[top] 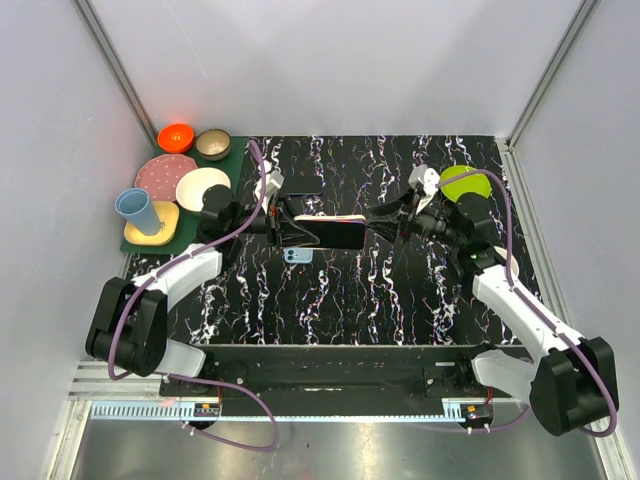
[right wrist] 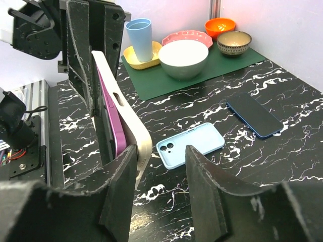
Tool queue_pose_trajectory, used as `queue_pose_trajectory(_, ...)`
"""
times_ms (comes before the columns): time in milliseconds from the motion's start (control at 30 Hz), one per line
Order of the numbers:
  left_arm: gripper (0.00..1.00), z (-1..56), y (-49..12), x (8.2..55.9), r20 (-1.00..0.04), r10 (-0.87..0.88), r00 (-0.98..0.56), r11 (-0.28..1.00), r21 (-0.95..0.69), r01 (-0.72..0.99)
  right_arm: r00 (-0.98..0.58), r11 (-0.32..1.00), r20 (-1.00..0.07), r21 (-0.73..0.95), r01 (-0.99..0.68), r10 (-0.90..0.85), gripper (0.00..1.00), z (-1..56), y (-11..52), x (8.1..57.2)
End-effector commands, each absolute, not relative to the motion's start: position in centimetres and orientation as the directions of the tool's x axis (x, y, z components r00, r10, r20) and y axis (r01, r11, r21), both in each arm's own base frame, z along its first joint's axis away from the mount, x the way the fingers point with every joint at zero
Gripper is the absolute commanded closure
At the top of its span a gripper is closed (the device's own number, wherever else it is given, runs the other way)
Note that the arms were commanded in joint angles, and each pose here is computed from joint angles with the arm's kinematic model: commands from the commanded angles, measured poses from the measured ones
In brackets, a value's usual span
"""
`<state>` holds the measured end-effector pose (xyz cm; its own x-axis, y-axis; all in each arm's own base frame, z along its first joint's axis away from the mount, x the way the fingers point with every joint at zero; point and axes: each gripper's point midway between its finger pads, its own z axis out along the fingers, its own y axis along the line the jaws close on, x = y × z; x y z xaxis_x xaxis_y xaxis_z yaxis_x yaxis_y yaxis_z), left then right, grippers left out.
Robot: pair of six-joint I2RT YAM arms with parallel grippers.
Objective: Take the phone out of the phone case
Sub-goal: Remove the phone case from the phone.
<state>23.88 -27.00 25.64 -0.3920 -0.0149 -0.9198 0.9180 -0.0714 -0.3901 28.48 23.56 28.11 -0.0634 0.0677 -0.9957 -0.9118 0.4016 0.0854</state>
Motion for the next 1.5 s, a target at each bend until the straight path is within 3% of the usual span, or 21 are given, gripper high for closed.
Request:
queue_pose_trajectory(0, 1.0, 28.3, -26.6, 22.6, -0.971, -0.037, -0.237, -0.139, -0.23, 0.963, 0.023, 0.399, -0.995, 0.018, -0.917, 0.099, 0.51, 30.7, 22.6, 28.0)
queue_pose_trajectory(367, 1.0, 28.3, -25.9, 23.9, -0.968, -0.058, -0.243, -0.083, -0.238, 0.968, 0.042, 0.372, -0.984, 0.025, -0.928, 0.171, 0.43, 33.1, 21.4, 26.8)
queue_pose_trajectory(600, 1.0, 28.4, -25.7, 24.2, -0.967, -0.067, -0.247, -0.067, -0.243, 0.968, 0.019, 0.118, -0.992, -0.004, -0.993, 0.125, 0.43, 31.5, 22.5, 22.5)
queue_pose_trajectory(1467, 1.0, 29.5, -25.7, 22.9, -0.957, -0.111, -0.268, -0.143, -0.252, 0.957, -0.035, 0.282, -0.983, 0.085, -0.956, 0.178, 0.45, 29.9, 23.4, 26.5)
